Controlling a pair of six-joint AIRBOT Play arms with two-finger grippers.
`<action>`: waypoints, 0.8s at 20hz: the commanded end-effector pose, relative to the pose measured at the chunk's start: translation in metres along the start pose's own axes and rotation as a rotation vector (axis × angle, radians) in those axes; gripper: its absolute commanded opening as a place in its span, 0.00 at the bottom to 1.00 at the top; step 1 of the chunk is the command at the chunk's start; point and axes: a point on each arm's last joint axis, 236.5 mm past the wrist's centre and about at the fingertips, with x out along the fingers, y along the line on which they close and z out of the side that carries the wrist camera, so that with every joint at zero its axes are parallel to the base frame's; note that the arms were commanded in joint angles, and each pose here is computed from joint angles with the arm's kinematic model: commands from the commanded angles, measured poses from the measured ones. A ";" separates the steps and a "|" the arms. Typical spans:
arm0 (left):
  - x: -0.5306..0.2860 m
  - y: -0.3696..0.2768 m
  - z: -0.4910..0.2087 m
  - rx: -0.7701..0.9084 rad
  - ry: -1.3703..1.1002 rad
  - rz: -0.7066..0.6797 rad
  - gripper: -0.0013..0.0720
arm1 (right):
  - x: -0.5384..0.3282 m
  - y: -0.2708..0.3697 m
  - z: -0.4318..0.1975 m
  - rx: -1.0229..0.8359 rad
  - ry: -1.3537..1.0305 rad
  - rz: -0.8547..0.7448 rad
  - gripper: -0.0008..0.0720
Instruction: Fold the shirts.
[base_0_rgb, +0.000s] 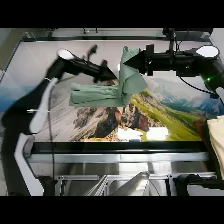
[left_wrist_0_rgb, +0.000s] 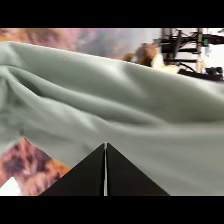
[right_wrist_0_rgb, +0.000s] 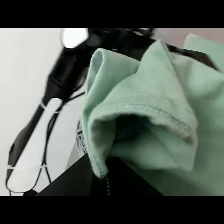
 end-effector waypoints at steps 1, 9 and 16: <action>-0.154 -0.050 -0.016 0.027 -0.098 0.021 0.01 | 0.043 -0.013 0.004 0.003 -0.069 -0.058 0.04; -0.403 -0.042 -0.022 0.097 -0.784 0.269 0.01 | 0.263 -0.056 -0.038 -0.109 -0.261 -0.168 0.19; -0.380 0.017 -0.034 -0.012 -0.750 0.239 0.04 | 0.265 -0.001 -0.029 -0.223 -0.143 0.027 0.20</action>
